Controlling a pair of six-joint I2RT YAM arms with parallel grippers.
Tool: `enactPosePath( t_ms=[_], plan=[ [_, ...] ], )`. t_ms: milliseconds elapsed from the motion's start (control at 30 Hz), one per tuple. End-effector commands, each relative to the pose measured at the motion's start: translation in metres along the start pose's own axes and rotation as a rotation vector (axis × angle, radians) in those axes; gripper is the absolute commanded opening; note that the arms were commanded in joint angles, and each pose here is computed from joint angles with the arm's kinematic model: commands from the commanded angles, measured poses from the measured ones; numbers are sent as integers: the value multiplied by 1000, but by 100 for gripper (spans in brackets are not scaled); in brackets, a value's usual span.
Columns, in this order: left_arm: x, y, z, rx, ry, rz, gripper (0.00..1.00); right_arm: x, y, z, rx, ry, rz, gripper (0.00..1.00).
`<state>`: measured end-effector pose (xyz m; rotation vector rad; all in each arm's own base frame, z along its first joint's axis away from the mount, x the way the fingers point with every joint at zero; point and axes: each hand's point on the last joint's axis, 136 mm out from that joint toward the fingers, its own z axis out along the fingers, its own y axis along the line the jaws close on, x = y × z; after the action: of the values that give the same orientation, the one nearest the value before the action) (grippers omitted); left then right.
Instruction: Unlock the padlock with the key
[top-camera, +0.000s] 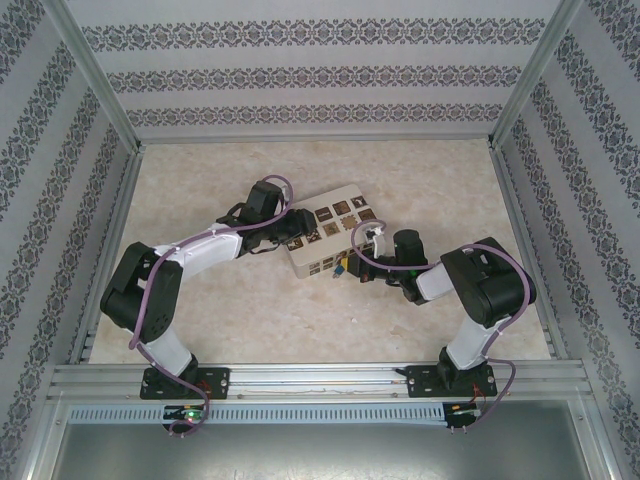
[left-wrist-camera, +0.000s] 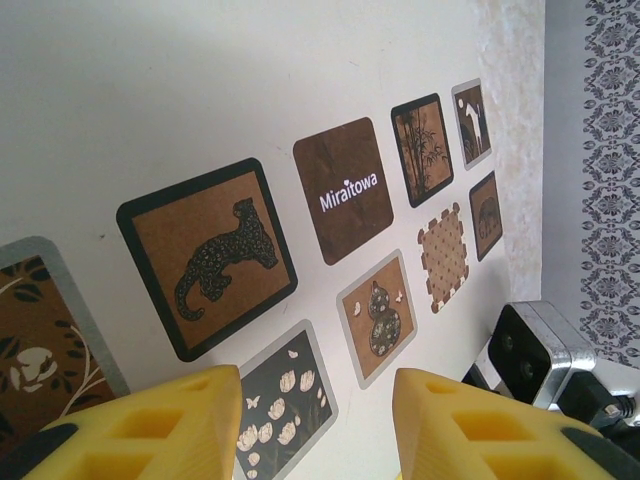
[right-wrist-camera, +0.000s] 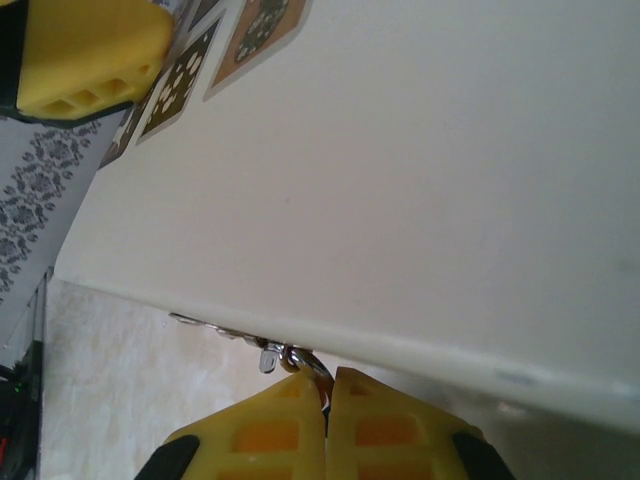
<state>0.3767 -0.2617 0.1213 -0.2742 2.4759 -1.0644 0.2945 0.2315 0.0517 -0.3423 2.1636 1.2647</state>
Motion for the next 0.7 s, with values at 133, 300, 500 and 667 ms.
enactPosePath(
  t_ms=[133,300,500,667],
  plan=[
    [23,26,3,-57,55,-55,45,-21,2,-3,-5,-107,63,0],
    [26,28,3,-54,58,-63,45,-28,1,-5,-12,-167,135,0],
    [27,28,2,-48,58,-66,44,-31,-6,-5,-1,-218,213,0],
    [29,29,3,-49,64,-67,45,-37,-8,-4,-20,-263,282,0]
  ],
)
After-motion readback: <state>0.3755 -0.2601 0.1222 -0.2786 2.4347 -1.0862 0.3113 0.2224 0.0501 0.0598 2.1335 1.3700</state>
